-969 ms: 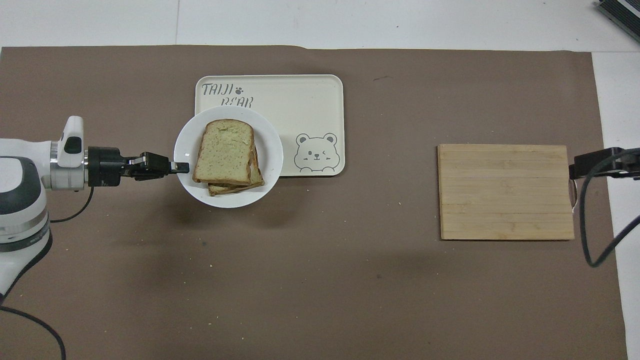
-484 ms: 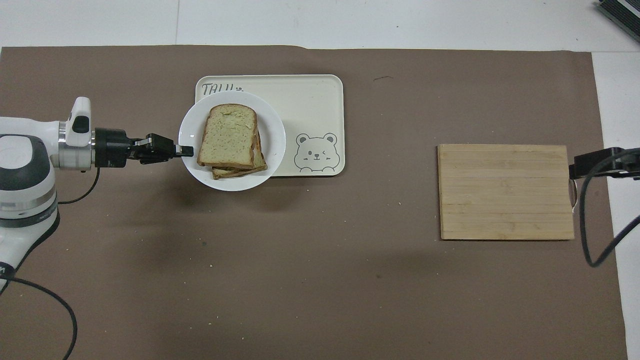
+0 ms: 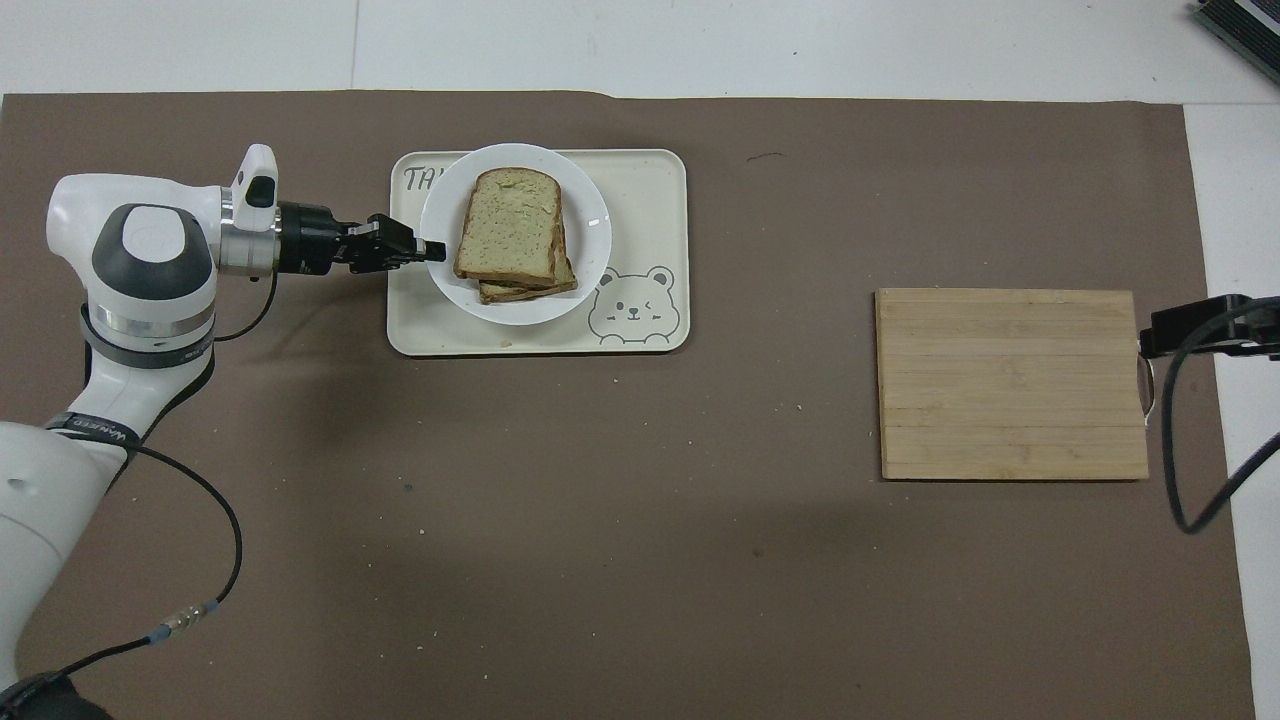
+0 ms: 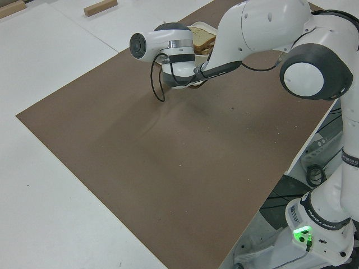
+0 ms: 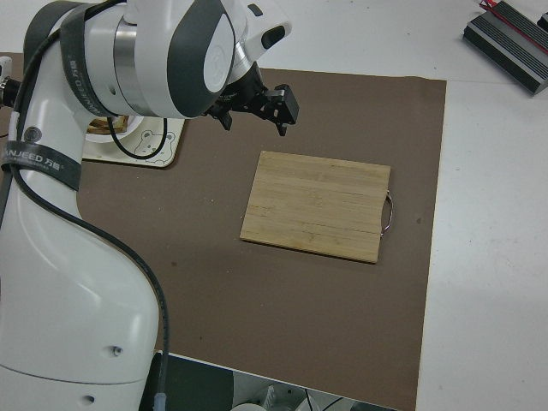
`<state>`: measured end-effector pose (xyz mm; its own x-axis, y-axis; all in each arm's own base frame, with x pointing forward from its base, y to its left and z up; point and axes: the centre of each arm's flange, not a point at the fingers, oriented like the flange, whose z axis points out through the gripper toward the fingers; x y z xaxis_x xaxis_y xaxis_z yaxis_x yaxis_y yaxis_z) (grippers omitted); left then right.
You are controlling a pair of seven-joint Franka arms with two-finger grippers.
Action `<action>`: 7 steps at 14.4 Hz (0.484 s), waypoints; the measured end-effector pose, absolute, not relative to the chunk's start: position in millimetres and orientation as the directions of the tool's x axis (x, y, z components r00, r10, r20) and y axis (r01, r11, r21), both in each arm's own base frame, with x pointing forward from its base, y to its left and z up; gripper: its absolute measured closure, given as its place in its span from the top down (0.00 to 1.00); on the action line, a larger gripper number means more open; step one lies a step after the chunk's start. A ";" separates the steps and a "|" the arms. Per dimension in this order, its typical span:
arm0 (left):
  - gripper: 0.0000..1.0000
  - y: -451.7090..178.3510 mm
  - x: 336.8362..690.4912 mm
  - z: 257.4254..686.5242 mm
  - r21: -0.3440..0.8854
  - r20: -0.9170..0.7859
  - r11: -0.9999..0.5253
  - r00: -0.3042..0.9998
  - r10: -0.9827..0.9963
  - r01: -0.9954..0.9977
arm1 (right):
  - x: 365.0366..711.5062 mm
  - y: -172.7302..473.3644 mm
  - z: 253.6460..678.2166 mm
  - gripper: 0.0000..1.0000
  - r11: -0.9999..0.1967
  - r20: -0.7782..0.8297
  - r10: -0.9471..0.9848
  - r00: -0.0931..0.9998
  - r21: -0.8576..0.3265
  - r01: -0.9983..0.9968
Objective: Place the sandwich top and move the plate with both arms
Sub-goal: 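Slide the plate with the left gripper onto the white tray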
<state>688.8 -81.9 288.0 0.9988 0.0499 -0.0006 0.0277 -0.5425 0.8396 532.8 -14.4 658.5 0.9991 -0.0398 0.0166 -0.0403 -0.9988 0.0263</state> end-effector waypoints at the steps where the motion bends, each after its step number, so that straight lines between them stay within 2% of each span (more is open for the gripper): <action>1: 0.05 -83.0 689.1 287.3 0.838 0.000 -0.546 0.999 0.054 0.029 | 532.8 -14.4 658.5 1.00 -0.999 0.017 -0.040 0.999 0.026 -0.040; 7: 0.05 -112.1 678.6 271.3 0.825 -0.029 -0.563 0.999 0.040 0.046 | 532.8 -14.4 658.5 1.00 -0.999 0.017 -0.040 0.999 0.026 -0.040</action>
<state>678.6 -112.1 271.3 0.9988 0.0404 -0.0285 0.0463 -0.5630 0.8252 532.8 -14.4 658.5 0.9991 -0.0399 0.0166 -0.0403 -0.9988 0.0263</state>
